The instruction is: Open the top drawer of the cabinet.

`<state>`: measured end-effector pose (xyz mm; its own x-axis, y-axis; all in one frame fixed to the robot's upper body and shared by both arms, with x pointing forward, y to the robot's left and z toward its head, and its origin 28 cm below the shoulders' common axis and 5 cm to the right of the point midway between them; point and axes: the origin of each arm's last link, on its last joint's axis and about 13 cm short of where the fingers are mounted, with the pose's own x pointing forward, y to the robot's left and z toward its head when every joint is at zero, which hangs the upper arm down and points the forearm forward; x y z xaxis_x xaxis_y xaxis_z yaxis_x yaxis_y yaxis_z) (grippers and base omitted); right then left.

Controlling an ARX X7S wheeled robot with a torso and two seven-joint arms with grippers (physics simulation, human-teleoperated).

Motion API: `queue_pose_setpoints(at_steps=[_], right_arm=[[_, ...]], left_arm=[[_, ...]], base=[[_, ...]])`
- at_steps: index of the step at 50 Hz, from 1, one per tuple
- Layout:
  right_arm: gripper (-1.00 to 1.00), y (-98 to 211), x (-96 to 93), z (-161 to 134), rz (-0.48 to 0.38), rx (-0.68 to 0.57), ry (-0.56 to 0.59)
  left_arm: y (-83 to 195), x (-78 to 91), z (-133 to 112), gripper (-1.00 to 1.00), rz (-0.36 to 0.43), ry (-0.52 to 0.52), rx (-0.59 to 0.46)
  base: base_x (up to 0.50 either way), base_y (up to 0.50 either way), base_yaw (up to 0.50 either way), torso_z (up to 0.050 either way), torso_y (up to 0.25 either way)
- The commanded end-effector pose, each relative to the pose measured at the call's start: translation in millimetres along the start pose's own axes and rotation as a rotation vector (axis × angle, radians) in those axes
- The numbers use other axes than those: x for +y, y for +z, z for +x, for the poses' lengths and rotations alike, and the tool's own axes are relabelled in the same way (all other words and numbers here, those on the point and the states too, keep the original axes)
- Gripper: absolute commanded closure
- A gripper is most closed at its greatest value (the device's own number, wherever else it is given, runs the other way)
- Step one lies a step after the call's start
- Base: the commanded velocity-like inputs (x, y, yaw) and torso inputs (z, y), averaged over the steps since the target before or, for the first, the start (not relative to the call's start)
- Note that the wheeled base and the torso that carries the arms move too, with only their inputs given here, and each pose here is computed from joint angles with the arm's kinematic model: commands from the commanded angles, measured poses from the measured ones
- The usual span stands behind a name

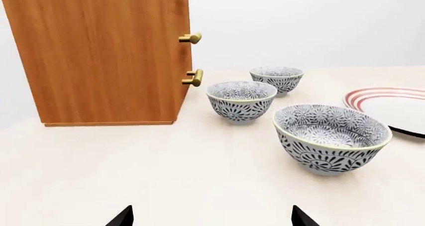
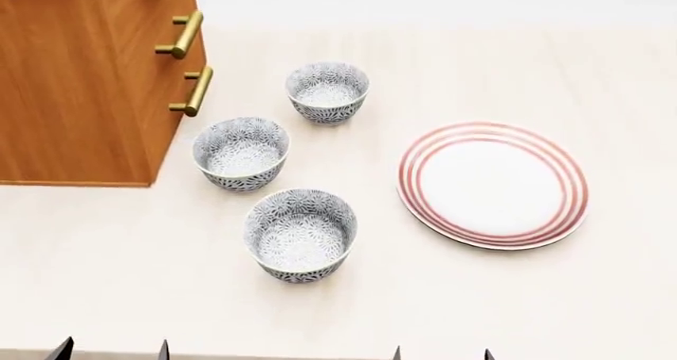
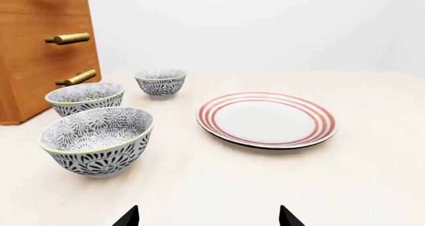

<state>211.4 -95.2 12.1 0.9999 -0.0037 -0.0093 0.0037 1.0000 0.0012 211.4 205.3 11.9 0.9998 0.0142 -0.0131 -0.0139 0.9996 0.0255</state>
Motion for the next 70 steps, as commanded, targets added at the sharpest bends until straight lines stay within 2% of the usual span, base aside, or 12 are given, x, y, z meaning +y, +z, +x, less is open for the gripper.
queue_pose_setpoints(at_steps=[1,26,31,34,35,36,38,39,40,44,48,70], right_arm=[[-1.00,0,-0.5,0,0.005,-0.003,-0.005],[-1.00,1,-0.5,0,0.006,-0.009,-0.001],[-1.00,1,-0.7,-1,0.006,-0.012,-0.006],[-1.00,3,-1.7,-1,0.004,-0.028,-0.012],[-1.00,10,-0.5,3,0.076,0.034,0.018],[-1.00,15,-0.3,3,0.084,0.034,0.031],[-1.00,40,-0.8,6,0.041,-0.006,0.035],[-1.00,76,-3.3,13,0.124,-0.055,0.030],[-1.00,83,-3.4,13,0.111,-0.024,0.047],[-1.00,137,-2.5,14,0.052,-0.104,0.066],[-1.00,158,1.3,5,0.040,-0.147,0.090],[-1.00,150,6.7,-9,0.044,-0.143,0.127]], left_arm=[[0,-0.3,0,-1.00,0.005,0.001,0.004],[-1,-0.5,0,-1.00,0.013,0.000,0.004],[1,0.2,0,-1.00,-0.014,0.003,-0.011],[1,-0.7,4,-1.00,-0.009,-0.001,0.021],[5,-0.9,8,-1.00,-0.072,-0.012,0.057],[18,-3.1,13,-1.00,-0.008,0.012,0.031],[44,-5.8,12,-1.00,-0.008,-0.016,0.002],[75,-6.9,14,-1.00,-0.011,-0.014,-0.042],[85,-7.3,14,-1.00,0.002,-0.013,-0.042],[140,-10.4,12,-1.00,-0.001,-0.037,-0.072],[164,-12.9,7,-1.00,-0.014,-0.070,-0.086],[159,-10.0,0,-1.00,0.009,-0.046,-0.105]], base=[[0.00,0.00,0.00,0.050,0.035],[0.00,0.00,0.00,0.050,0.037],[0.00,0.00,0.00,0.035,0.024],[0.00,0.00,0.00,0.000,0.000],[0.00,0.00,0.00,0.000,0.000],[0.00,0.00,0.00,0.000,0.000],[0.00,0.00,0.00,0.000,0.000],[0.00,0.00,0.00,0.000,0.000],[0.00,0.00,0.00,0.000,0.000],[0.00,0.00,0.00,0.000,0.000],[0.00,0.00,0.00,0.000,0.000],[0.04,0.00,0.00,0.000,0.000]])
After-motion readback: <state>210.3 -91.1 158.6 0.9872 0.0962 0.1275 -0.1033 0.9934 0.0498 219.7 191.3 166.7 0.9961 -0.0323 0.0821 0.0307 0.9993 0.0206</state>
